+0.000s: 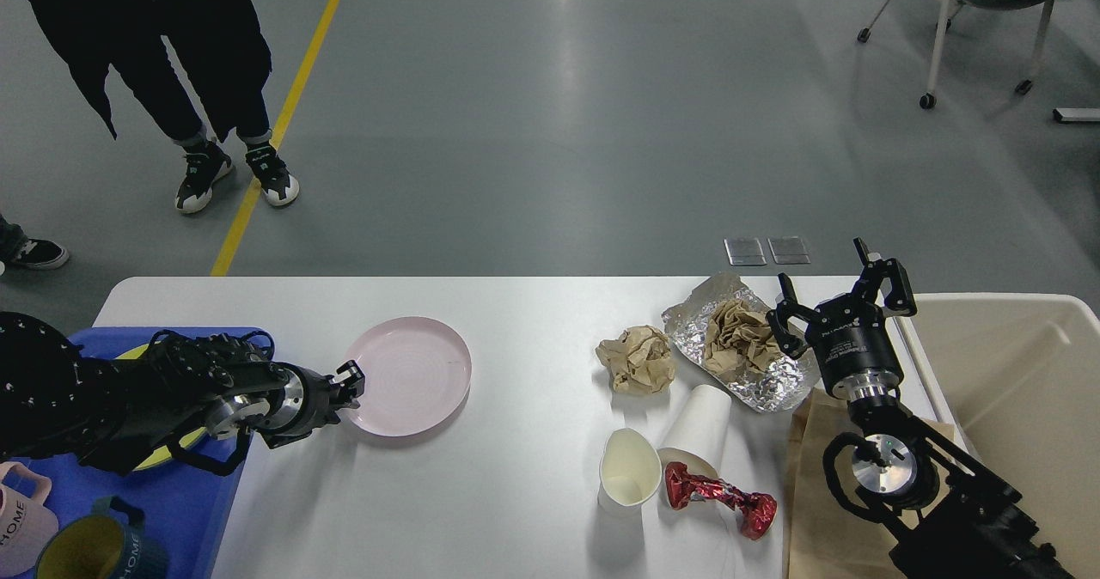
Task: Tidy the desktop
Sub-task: 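Grasp the rim of the pink plate with the left gripper, then lift the pink plate and lay it onto the yellow plate on the tray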
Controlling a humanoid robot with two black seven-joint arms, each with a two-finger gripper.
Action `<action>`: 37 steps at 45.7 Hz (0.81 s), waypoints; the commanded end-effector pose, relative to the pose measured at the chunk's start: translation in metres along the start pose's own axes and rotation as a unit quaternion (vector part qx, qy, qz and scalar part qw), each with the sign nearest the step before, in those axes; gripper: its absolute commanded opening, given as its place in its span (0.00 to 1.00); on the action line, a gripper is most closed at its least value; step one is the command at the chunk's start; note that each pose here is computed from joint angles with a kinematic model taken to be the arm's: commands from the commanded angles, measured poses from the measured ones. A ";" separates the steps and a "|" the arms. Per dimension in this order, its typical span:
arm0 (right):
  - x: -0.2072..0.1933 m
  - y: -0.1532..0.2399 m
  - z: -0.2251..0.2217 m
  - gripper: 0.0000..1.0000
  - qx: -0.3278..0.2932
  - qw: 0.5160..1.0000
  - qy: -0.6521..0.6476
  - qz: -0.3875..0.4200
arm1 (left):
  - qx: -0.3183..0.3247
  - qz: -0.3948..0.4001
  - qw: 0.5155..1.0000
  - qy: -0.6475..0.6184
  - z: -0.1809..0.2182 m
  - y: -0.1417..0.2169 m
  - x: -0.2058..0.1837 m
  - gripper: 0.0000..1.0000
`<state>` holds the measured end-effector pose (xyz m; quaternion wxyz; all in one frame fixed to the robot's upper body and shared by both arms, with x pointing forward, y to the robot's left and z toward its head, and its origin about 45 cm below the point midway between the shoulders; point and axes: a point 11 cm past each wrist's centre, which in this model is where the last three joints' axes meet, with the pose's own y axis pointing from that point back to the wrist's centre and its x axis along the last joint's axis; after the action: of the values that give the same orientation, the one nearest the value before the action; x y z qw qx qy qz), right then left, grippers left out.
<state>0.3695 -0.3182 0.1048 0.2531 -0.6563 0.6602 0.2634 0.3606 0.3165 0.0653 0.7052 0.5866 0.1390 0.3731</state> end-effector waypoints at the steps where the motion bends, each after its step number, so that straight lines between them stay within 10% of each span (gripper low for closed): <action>1: 0.000 0.000 0.000 1.00 0.000 1.000 0.000 0.000 | -0.001 -0.001 1.000 0.002 0.000 0.000 -0.001 0.20; 9: 0.000 0.000 0.000 1.00 0.000 1.000 0.000 0.000 | 0.000 -0.010 1.000 0.003 -0.002 0.000 -0.002 0.01; 37: 0.000 0.000 0.000 1.00 0.000 1.000 0.000 0.000 | -0.041 -0.090 0.995 0.013 0.024 0.023 0.002 0.00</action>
<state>0.3695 -0.3186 0.1047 0.2529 -0.6558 0.6608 0.2633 0.3660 0.3025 0.0829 0.7487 0.5437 0.1797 0.3339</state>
